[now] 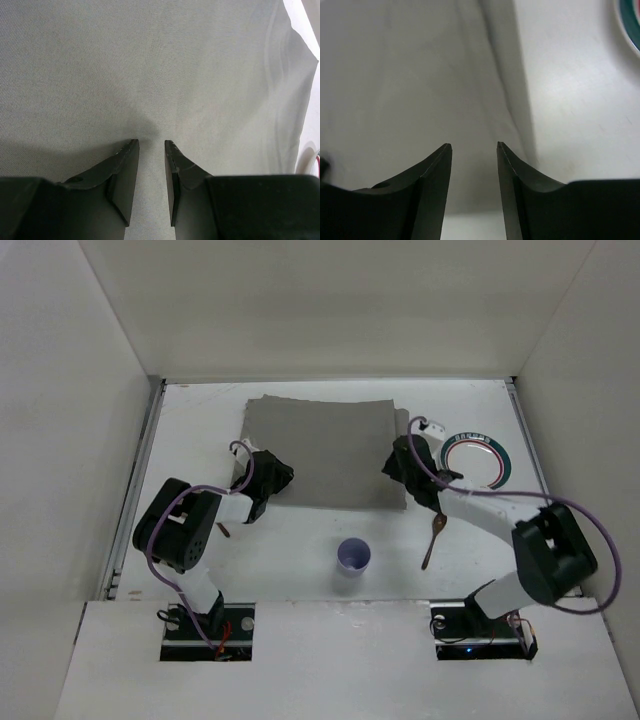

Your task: Set the dinner table for one person

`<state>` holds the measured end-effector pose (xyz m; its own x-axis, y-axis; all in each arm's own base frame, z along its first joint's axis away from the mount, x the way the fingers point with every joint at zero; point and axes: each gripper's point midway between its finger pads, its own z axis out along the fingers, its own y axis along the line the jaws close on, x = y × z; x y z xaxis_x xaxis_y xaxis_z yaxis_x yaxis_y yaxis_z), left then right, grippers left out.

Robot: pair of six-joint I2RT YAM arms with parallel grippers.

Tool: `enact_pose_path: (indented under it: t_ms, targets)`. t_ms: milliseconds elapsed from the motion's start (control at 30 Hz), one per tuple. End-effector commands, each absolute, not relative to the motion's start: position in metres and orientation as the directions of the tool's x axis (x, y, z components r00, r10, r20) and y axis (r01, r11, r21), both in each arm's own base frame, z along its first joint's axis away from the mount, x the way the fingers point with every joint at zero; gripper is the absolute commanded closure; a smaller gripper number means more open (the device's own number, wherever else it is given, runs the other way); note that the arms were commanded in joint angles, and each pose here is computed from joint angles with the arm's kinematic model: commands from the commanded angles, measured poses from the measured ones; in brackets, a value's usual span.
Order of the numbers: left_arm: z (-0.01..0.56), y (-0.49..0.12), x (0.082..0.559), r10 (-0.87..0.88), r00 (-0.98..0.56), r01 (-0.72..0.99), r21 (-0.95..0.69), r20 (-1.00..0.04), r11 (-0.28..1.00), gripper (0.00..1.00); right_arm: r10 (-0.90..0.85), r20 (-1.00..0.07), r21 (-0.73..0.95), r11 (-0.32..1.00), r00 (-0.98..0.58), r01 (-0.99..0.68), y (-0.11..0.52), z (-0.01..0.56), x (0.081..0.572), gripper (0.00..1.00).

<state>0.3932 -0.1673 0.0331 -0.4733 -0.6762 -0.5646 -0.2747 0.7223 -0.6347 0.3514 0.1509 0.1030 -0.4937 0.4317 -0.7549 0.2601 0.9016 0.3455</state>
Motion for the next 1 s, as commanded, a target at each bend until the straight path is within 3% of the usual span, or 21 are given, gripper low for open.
enact_pose_path:
  t_ms: [0, 233, 400, 800, 967]
  targets:
    - [0.019, -0.153, 0.380, -0.672, -0.482, -0.323, -0.599, -0.563, 0.733, 0.74, 0.420, -0.810, 0.361, 0.907, -0.409, 0.217, 0.157, 0.131, 0.421, 0.52]
    - [0.023, -0.151, 0.381, -0.679, -0.470, -0.318, -0.609, -0.565, 0.727, 0.74, 0.441, -0.766, 0.309, 0.890, -0.467, 0.335, 0.130, 0.086, 0.458, 0.49]
    - [0.021, -0.152, 0.381, -0.680, -0.474, -0.320, -0.610, -0.559, 0.725, 0.74, 0.430, -0.720, 0.315, 0.902, -0.544, 0.297, 0.144, 0.069, 0.455, 0.57]
    - [0.020, -0.152, 0.381, -0.680, -0.475, -0.321, -0.609, -0.559, 0.725, 0.74, 0.459, -0.734, 0.358, 0.888, -0.501, 0.288, 0.138, 0.087, 0.448, 0.52]
    - [0.020, -0.151, 0.381, -0.681, -0.473, -0.323, -0.609, -0.560, 0.725, 0.74, 0.411, -0.780, 0.299, 0.907, -0.472, 0.295, 0.129, 0.095, 0.453, 0.49]
